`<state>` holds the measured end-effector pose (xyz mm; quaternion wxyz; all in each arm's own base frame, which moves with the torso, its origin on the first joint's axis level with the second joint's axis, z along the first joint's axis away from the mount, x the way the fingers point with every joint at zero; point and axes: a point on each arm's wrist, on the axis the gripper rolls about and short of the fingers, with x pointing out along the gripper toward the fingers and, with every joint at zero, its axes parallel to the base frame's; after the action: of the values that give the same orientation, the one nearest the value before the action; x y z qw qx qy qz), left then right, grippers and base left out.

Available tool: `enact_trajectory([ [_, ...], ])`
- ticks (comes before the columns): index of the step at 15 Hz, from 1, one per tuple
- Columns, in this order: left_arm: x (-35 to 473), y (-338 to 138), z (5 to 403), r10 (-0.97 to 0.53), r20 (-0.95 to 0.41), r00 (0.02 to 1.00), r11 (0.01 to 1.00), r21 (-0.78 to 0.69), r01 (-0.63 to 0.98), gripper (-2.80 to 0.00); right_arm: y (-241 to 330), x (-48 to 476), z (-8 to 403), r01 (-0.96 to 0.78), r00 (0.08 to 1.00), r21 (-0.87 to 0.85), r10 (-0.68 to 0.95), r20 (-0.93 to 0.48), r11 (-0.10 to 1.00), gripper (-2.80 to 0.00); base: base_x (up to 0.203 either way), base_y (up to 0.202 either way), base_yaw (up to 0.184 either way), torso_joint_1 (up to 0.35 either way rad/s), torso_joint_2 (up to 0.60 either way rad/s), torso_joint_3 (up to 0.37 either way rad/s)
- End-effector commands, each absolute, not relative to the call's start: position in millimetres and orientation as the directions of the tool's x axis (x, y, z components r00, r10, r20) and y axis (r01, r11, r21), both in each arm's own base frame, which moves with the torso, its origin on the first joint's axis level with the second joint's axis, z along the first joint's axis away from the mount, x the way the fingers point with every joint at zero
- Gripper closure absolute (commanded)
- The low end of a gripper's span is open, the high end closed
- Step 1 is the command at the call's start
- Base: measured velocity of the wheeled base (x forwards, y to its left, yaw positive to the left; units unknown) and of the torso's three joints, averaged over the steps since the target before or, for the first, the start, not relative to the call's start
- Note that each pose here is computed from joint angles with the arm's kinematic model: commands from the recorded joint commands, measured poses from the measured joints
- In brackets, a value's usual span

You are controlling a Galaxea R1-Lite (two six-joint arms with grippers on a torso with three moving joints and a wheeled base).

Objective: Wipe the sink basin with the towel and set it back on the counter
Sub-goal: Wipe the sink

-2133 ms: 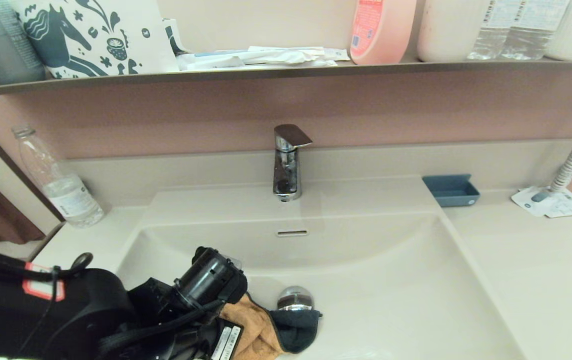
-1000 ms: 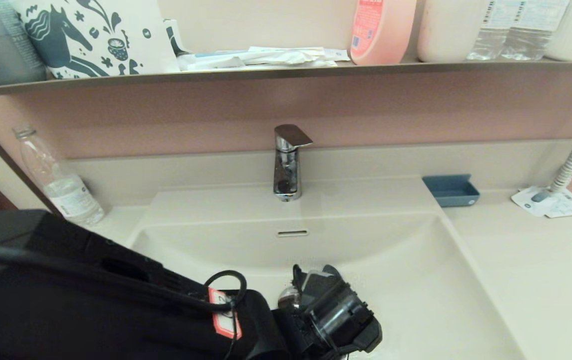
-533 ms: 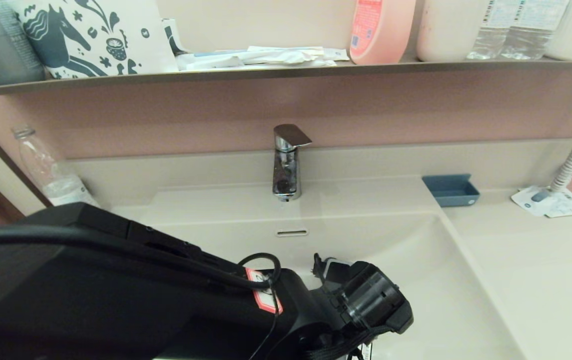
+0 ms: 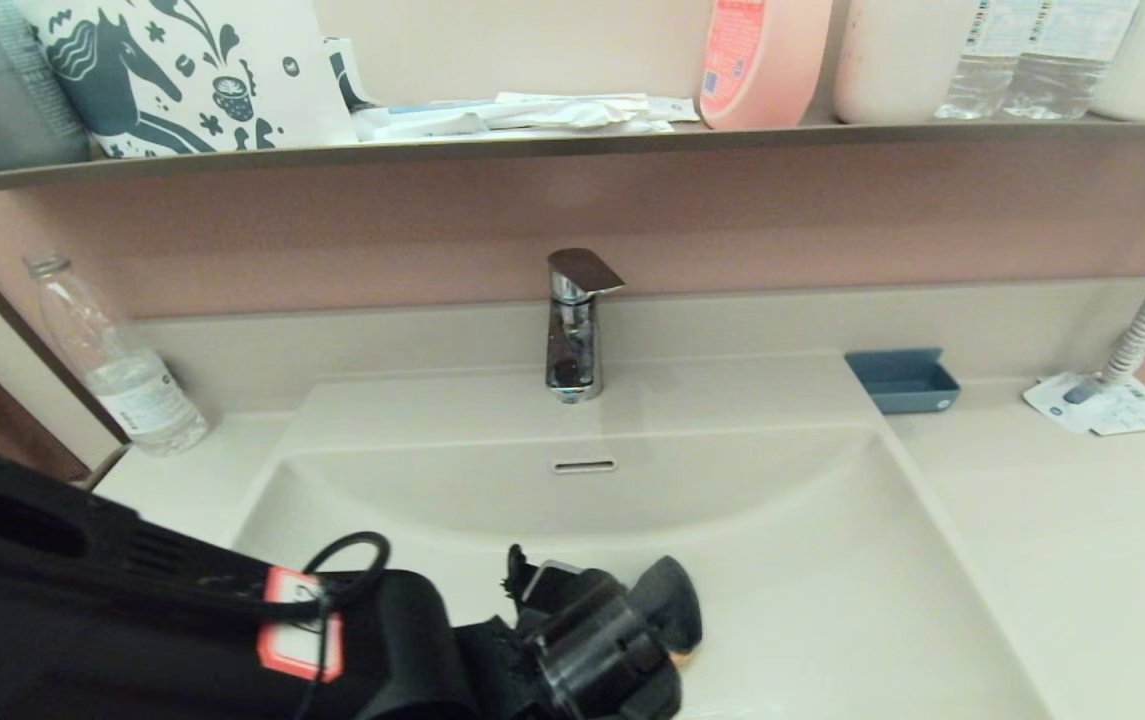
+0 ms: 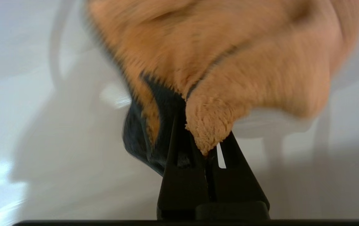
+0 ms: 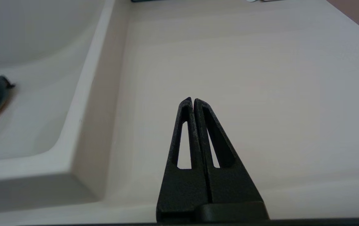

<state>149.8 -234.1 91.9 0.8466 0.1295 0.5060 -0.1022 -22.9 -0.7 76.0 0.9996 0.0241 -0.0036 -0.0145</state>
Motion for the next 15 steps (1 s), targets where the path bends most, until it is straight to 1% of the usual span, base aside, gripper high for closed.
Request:
enact_trajectory([
  [1,152,-196,104,-0.021,-0.874,0.485,0.955,0.125,0.267,0.0,-1,-23,76,0.029,1.0,0.049,-0.029,0.006,0.998,0.0,0.0,0.0,0.0,0.0,0.0,0.0],
  [3,167,-170,96,0.014,-0.867,0.497,0.956,0.157,0.246,0.0,-1,-23,76,0.029,1.0,0.049,-0.029,0.006,0.998,0.0,0.0,0.0,0.0,0.0,0.0,0.0],
  [5,190,-156,89,-0.01,-0.834,0.552,0.956,0.154,0.25,0.0,-1,-23,76,0.029,1.0,0.049,-0.029,0.006,0.998,0.0,0.0,0.0,0.0,0.0,0.0,0.0],
  [6,204,-152,84,-0.027,-0.812,0.583,0.954,0.153,0.258,0.0,-1,-23,76,0.029,1.0,0.048,-0.029,0.006,0.998,0.0,0.0,0.0,0.0,0.0,0.0,0.0],
  [9,226,-155,75,-0.044,-0.781,0.623,0.954,0.153,0.259,0.0,-1,-23,76,0.029,1.0,0.049,-0.029,0.006,0.998,0.0,0.0,0.0,0.0,0.0,0.0,0.0],
  [12,233,-164,89,-0.08,-0.744,0.664,0.957,0.128,0.259,0.0,-1,-23,76,0.029,1.0,0.049,-0.029,0.006,0.998,0.0,0.0,0.0,0.0,0.0,0.0,0.0],
  [15,213,-168,115,-0.139,-0.702,0.699,0.951,0.103,0.292,0.0,-1,-23,76,0.029,1.0,0.048,-0.029,0.007,0.998,0.0,0.0,0.0,0.0,0.0,0.0,0.0],
])
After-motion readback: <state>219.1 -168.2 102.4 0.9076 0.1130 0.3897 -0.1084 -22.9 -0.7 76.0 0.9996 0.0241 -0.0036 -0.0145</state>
